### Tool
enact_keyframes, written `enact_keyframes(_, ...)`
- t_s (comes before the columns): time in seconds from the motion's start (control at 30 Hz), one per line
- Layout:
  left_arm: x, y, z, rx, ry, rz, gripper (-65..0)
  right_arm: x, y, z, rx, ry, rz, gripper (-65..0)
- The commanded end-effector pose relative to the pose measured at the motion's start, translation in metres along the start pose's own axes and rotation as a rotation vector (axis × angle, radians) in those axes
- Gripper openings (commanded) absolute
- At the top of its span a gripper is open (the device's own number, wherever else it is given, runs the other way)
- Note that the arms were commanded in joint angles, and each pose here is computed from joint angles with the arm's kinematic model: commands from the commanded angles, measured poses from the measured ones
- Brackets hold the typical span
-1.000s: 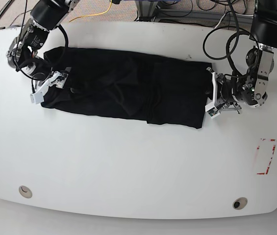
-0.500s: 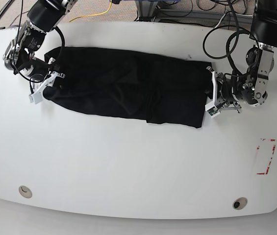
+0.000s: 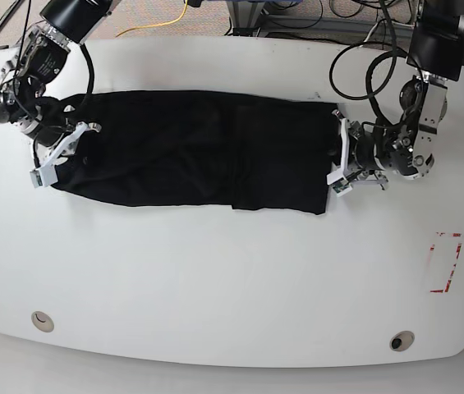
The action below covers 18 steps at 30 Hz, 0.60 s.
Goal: Layout the t-shirt on the table in an organized manner, then fold the t-shirt properly
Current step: 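Lift the shirt end with the right gripper and fold it toward the left gripper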
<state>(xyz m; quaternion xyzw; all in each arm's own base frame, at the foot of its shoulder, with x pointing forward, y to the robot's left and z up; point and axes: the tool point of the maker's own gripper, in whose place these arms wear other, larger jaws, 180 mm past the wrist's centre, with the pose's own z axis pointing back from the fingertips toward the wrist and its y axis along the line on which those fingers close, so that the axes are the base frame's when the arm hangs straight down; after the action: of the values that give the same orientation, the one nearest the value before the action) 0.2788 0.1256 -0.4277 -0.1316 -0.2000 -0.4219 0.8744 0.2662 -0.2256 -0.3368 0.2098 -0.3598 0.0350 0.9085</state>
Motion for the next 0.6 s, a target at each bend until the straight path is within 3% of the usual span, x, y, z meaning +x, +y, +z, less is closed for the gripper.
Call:
enact_keyframes(0.0,-0.006,-0.023,-0.019,-0.027,0.092,-0.044,-51.2,0.023,0.018,0.005,0.021,-0.050,0.103,-65.0)
enact_keyframes(0.27,0.028,-0.034,-0.033,-0.001,0.103,-0.094,-51.2,0.042,0.062,0.003,0.073,-0.064,0.274,-65.0)
enact_keyframes(0.57,0.048,-0.051,-0.043,-0.013,0.127,-0.189,-51.2,0.049,0.089,-0.010,0.146,-0.058,0.337,-65.0)
